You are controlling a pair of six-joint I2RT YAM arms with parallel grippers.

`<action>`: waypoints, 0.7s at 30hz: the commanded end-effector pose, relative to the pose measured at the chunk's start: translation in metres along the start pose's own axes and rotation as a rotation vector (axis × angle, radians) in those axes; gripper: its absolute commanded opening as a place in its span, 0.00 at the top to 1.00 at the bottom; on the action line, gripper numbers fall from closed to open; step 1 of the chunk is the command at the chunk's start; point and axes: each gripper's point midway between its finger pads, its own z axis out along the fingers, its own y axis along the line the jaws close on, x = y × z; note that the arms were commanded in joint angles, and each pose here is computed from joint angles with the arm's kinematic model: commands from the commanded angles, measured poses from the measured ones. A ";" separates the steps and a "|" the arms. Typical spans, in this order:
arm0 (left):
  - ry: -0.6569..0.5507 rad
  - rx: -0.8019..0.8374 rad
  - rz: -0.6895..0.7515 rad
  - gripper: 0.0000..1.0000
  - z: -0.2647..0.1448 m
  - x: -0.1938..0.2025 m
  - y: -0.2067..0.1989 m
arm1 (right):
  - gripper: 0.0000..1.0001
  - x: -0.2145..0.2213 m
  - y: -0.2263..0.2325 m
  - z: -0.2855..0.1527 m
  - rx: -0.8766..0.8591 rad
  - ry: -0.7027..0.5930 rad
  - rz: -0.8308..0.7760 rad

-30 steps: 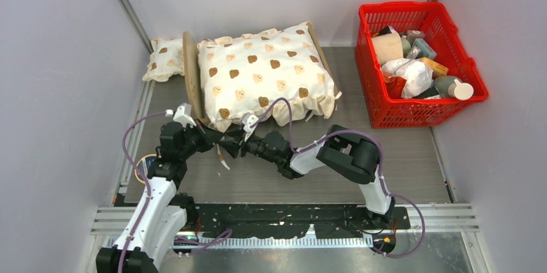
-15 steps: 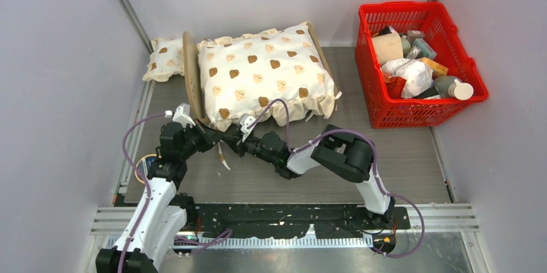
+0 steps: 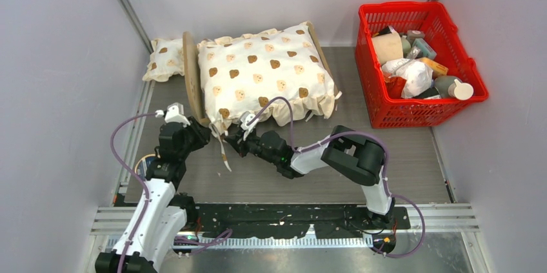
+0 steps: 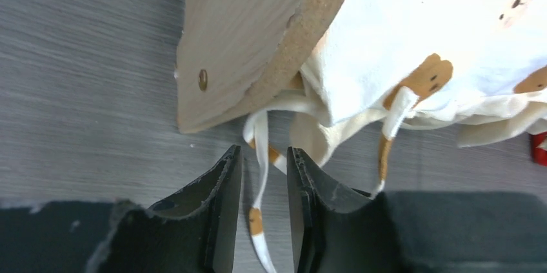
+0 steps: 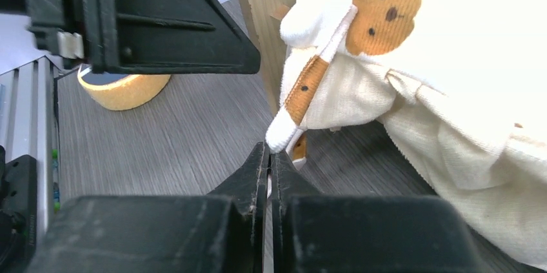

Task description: Set up the pet bed

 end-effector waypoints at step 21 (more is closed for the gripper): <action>-0.212 0.059 0.070 0.64 0.056 -0.010 0.007 | 0.95 -0.022 0.019 -0.002 -0.057 -0.057 0.073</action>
